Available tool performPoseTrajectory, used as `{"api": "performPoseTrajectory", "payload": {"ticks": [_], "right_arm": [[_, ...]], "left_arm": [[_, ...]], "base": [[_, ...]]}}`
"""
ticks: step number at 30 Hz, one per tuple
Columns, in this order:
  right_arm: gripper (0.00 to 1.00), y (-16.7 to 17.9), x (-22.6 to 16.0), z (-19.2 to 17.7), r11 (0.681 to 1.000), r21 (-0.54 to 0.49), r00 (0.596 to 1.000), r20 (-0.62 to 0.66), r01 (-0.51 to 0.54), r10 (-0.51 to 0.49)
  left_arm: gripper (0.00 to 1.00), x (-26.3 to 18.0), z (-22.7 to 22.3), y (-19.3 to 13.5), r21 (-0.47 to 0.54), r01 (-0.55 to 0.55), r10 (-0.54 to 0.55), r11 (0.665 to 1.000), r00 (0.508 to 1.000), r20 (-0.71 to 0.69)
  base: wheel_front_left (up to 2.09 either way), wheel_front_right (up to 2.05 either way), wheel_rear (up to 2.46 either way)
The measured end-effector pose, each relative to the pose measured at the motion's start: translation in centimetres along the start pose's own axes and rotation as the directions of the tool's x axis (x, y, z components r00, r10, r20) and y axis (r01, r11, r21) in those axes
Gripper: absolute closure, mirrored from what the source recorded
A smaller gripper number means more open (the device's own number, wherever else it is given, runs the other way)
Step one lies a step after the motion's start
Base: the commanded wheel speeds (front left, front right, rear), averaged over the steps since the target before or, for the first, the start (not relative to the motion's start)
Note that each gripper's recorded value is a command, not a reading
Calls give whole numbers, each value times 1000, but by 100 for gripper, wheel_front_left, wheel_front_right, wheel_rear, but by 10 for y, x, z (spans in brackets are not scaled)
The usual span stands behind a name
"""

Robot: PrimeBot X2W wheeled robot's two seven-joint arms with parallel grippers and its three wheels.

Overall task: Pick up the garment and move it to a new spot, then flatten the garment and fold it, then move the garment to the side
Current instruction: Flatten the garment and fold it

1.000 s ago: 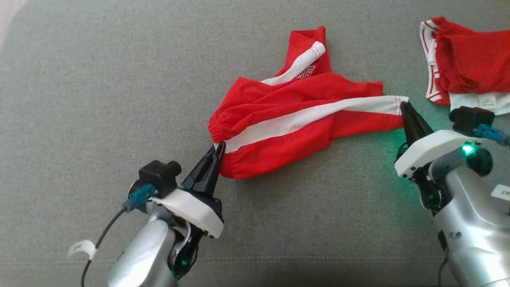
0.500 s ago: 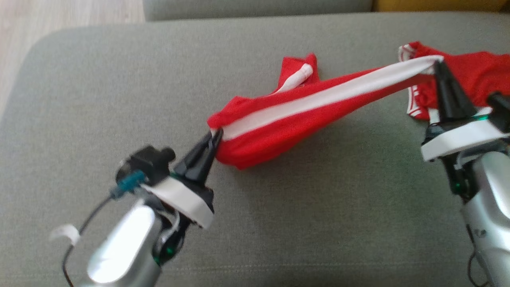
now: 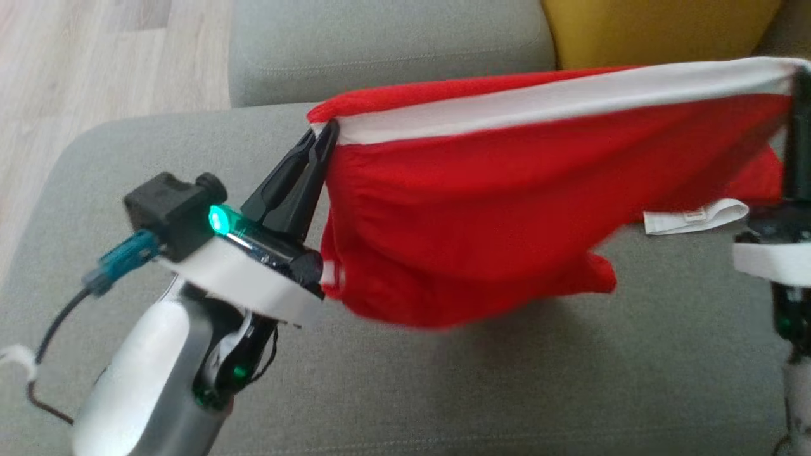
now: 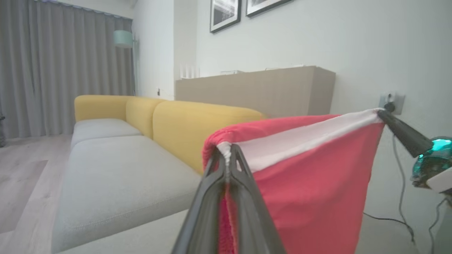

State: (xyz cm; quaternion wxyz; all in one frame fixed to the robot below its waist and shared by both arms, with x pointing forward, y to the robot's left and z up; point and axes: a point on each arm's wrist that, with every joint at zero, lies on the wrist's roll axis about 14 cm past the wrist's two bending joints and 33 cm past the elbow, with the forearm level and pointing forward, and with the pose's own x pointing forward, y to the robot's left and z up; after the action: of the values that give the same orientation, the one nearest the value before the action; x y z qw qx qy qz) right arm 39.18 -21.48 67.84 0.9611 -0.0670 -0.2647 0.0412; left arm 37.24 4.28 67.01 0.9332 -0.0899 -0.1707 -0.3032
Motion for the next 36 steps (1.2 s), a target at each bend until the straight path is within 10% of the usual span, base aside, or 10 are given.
{"api": "performPoseTrajectory", "payload": {"ticks": [11,21,28,36], "right_arm": [[100,3,13,22,1000,-18,999,-33,9,-9],[100,24,174,5,991,-25,990,32,-133,134],[100,28,228,-79,993,-12,993,-21,-120,119],[100,73,178,-215,978,88,929,-308,-187,205]], "left_arm": [[100,16,29,15,-23,-26,25,999,999,-40],[100,136,8,119,138,-60,70,989,995,-73],[100,186,-36,185,166,-129,134,978,991,-22],[100,147,-155,205,153,-151,184,977,956,-229]], "base": [[0,0,0],[0,0,0],[0,0,0],[0,0,0]]}}
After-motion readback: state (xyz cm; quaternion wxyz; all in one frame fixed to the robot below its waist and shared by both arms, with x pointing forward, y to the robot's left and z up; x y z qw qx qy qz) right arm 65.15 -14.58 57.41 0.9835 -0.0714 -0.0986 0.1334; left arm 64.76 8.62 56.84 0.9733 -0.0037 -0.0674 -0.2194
